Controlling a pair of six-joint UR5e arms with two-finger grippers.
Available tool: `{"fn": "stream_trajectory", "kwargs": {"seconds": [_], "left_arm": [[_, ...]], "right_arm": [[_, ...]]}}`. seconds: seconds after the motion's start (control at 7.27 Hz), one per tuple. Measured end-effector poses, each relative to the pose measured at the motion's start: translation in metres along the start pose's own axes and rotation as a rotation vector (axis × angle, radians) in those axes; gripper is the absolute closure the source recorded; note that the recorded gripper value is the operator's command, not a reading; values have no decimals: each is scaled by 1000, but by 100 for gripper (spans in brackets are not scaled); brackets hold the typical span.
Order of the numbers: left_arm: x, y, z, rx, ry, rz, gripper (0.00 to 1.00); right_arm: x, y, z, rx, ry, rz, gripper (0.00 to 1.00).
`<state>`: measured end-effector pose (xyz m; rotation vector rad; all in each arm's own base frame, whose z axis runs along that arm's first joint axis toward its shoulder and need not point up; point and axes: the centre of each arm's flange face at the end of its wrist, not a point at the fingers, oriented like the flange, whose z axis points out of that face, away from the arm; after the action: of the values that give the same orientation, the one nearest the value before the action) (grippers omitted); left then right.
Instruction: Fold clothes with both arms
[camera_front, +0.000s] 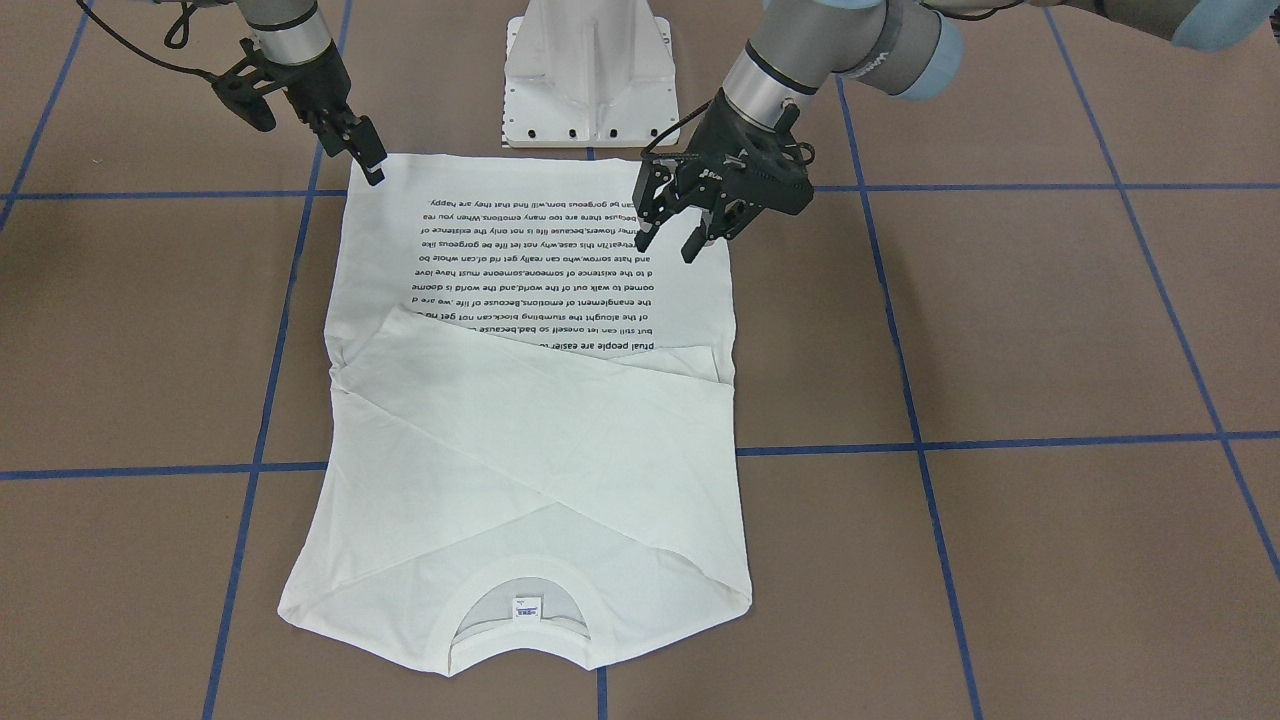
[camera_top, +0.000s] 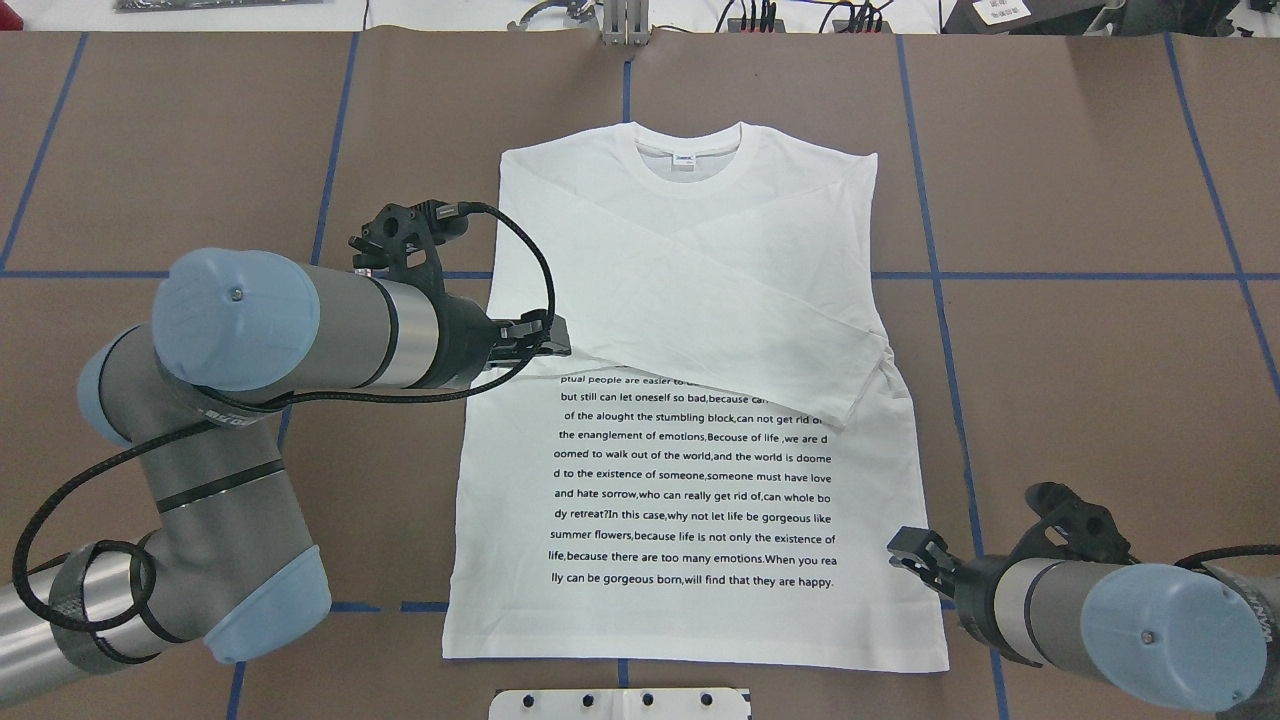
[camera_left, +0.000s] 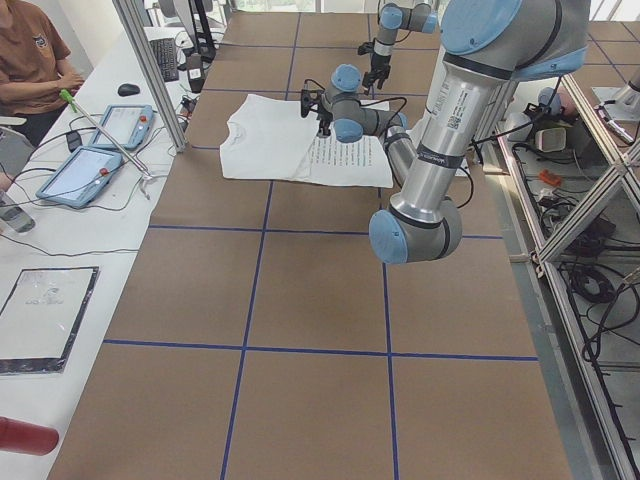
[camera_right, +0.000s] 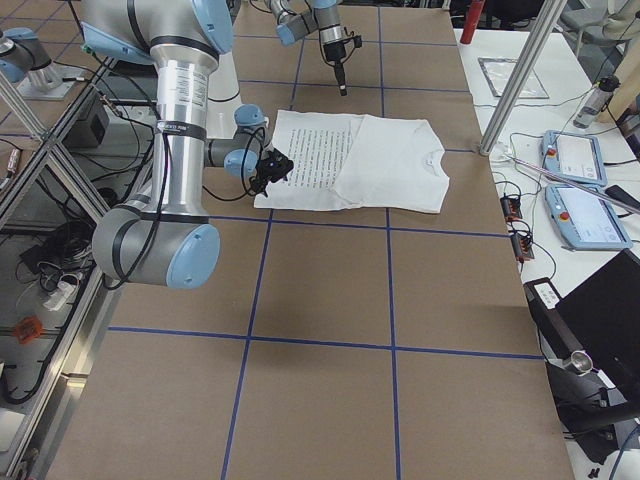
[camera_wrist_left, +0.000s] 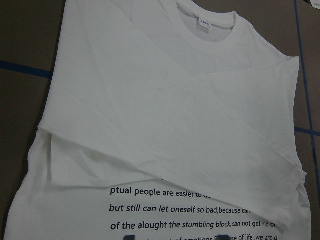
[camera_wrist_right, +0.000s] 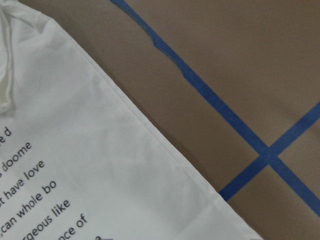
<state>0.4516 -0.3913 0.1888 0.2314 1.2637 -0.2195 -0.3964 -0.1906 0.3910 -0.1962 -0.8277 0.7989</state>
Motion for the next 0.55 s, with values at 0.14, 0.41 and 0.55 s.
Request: {"fn": "stream_trajectory", "kwargs": {"seconds": [0.14, 0.41, 0.55], "left_arm": [[1, 0, 0, 0, 2, -2, 34], [3, 1, -2, 2, 7, -3, 32], [4, 1, -3, 3, 10, -4, 32]], "right_arm": [[6, 4, 8, 8, 16, 36, 9], [19, 11, 26, 20, 52, 54, 14], [25, 14, 33, 21, 68, 47, 18]]}}
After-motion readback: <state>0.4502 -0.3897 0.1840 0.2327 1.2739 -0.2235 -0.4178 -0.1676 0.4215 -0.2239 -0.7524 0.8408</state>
